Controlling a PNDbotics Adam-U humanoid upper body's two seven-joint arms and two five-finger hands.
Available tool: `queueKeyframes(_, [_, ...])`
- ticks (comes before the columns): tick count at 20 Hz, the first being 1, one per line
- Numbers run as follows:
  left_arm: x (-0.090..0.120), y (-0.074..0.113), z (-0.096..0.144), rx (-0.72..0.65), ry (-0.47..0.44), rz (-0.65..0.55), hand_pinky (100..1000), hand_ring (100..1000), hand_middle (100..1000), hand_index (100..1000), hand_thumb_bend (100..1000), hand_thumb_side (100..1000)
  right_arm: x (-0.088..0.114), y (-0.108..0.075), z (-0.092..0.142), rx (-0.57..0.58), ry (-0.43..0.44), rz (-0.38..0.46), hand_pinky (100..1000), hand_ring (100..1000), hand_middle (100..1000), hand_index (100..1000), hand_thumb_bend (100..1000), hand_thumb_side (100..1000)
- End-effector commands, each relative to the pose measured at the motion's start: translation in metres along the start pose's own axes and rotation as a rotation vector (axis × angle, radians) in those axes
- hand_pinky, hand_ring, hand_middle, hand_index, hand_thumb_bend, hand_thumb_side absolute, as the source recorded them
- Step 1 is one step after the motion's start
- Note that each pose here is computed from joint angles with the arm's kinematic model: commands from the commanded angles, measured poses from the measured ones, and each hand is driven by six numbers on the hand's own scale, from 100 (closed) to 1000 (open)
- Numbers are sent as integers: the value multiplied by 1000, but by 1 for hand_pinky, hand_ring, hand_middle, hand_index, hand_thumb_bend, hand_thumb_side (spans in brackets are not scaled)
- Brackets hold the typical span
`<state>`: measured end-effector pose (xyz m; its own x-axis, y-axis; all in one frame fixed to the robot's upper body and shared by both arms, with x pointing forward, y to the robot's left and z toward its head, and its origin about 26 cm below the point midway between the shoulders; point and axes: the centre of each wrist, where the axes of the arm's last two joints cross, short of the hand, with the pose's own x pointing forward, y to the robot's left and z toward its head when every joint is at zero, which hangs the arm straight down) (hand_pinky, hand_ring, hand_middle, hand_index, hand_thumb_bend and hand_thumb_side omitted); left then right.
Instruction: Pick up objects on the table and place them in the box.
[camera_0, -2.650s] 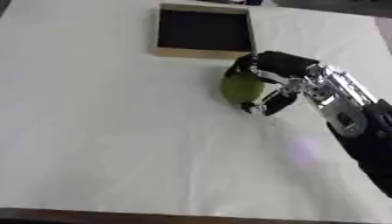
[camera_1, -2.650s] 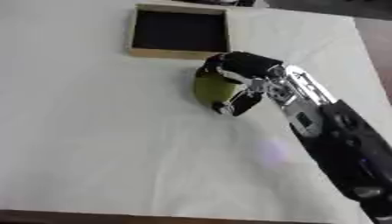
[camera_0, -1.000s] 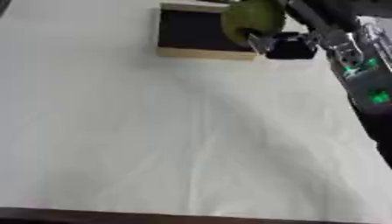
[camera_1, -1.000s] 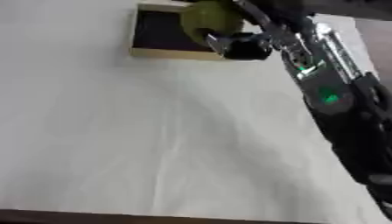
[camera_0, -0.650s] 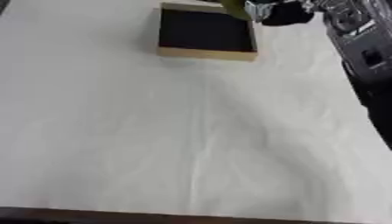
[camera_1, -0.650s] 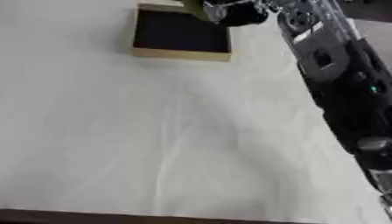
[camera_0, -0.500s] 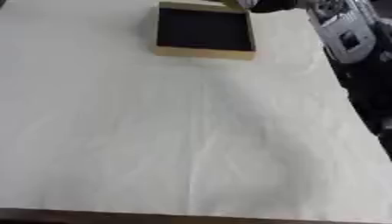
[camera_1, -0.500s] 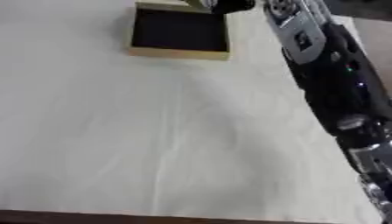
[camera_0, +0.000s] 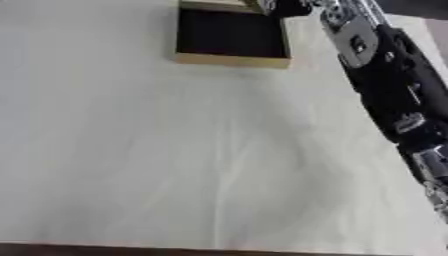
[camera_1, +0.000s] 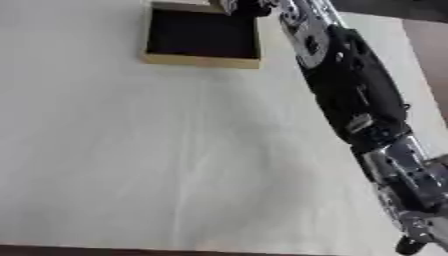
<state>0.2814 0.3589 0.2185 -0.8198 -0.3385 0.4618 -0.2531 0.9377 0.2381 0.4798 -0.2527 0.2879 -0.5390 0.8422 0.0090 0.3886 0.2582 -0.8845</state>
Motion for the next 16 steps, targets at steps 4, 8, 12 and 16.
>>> queueKeyframes(4, [7, 1, -8, -13, -39, 1, 673, 762, 754, 764, 100, 568, -3, 4, -3, 71, -28, 33, 787, 645, 548, 720, 125, 100])
queueKeyframes(8, [7, 1, -8, -13, -40, 4, 673, 763, 754, 765, 100, 567, -5, 12, -2, 144, 5, 52, 805, 724, 657, 809, 225, 100])
queueKeyframes(12, [7, 0, -9, -15, -44, 9, 673, 763, 754, 765, 100, 567, -7, 15, -1, 187, 88, 96, 831, 801, 795, 881, 291, 200])
queueKeyframes(16, [7, 0, -9, -17, -45, 10, 674, 763, 754, 765, 100, 567, -8, 14, 1, 170, 146, 127, 844, 822, 822, 901, 252, 361])
